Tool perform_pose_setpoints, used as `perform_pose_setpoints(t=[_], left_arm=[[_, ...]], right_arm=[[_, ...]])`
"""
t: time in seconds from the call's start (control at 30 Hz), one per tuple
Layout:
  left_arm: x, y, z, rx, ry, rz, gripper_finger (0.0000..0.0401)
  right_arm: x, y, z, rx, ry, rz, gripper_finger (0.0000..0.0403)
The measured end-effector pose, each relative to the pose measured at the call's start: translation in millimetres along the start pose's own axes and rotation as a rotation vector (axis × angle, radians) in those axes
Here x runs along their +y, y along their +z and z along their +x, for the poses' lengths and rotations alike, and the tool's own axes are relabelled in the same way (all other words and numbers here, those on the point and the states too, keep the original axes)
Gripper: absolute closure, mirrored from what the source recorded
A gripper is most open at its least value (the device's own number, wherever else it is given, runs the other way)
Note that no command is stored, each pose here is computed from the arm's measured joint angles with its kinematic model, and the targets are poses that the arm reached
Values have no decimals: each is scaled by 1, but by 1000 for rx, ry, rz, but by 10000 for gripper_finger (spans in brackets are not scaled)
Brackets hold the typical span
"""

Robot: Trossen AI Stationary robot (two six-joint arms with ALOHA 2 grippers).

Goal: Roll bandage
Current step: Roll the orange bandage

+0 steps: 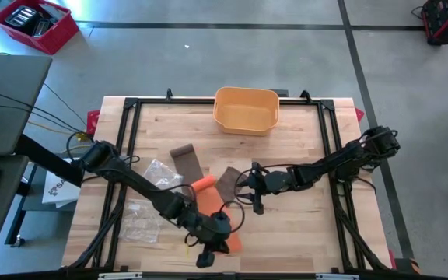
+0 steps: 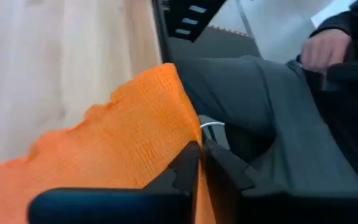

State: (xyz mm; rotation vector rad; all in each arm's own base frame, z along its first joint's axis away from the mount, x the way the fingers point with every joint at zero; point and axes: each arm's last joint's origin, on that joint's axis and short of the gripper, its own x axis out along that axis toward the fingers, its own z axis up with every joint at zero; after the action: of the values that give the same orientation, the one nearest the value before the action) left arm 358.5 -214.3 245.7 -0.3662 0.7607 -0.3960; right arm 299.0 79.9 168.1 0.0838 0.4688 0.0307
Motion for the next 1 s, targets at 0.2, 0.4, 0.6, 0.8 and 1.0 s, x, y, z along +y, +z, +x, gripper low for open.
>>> perform_pose_setpoints(t=[0.2,0.4,0.6,0.8,1.0], left_arm=[[-4,13,-21,-36,-51,-22,311],[-8,12,-51,27,-4,-41,268],[14,-15,-67,117,491,-61,267],[70,-57,-57,287,672,-120,262],[113,-77,-55,310,728,-192,244]], right_arm=[[-6,1,1,-4,-18,10,240],[-14,3,2,-6,-29,22,240],[-22,6,4,-12,-29,13,240],[-21,6,4,-6,-14,22,240],[-21,5,4,1,-12,41,240]])
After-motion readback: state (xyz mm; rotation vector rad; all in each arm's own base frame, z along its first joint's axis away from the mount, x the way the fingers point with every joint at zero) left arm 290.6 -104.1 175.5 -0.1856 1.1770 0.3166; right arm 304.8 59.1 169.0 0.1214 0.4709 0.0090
